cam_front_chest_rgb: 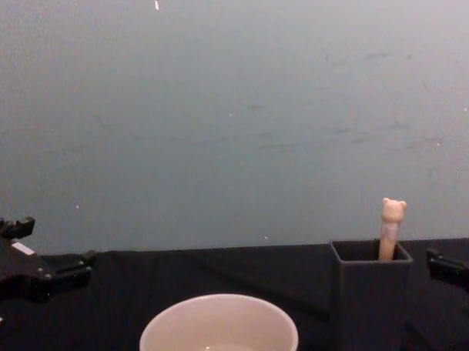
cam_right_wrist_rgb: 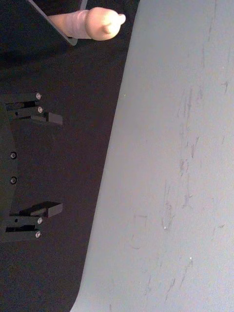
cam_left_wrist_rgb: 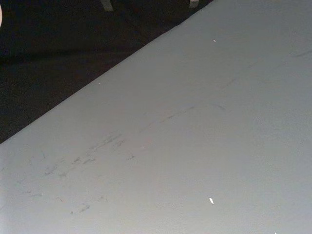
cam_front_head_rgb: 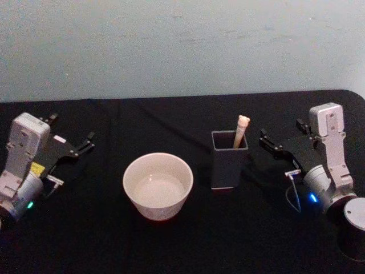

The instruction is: Pick up the stirring spoon with one hand, stir inside the cup, then place it back in its original position.

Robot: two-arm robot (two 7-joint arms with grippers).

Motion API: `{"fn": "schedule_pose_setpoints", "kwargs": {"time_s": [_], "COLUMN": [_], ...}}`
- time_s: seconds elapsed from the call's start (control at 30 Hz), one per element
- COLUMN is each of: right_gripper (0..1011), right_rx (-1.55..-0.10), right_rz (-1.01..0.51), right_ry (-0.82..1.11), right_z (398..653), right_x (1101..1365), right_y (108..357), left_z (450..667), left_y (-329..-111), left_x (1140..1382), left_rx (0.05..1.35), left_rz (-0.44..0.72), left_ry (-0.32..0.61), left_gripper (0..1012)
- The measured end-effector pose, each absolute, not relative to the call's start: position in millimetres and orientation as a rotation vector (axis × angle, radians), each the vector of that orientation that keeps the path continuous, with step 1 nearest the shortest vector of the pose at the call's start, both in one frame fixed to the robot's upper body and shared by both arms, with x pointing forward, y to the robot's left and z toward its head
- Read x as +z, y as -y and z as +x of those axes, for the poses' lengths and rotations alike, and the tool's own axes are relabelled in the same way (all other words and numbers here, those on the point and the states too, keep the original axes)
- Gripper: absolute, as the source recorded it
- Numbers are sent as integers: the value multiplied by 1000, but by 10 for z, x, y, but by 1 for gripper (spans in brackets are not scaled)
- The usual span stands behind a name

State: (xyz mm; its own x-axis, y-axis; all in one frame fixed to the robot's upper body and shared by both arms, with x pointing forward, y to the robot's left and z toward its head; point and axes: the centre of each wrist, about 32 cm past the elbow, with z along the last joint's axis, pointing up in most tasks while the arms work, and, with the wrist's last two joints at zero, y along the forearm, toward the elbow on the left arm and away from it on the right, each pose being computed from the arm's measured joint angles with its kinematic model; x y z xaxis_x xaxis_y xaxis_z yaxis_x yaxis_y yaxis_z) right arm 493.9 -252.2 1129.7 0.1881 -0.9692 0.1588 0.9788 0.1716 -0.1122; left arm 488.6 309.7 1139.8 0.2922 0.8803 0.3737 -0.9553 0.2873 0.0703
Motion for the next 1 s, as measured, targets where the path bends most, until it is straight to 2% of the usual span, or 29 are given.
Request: {"fn": "schedule_pose_setpoints", "kwargs": {"time_s": [1.0], "right_gripper": [1002], "right_rx": [-1383], "right_rz": [-205], "right_ry": [55], "right_z": [4939], "right_x": [11297], "right_y": [2522], "left_z": [4886], "left_y": [-3097], "left_x": [11398], "left_rx": [1248], "left_rz": [304], "left_ry": [285], "left_gripper": [1001]}}
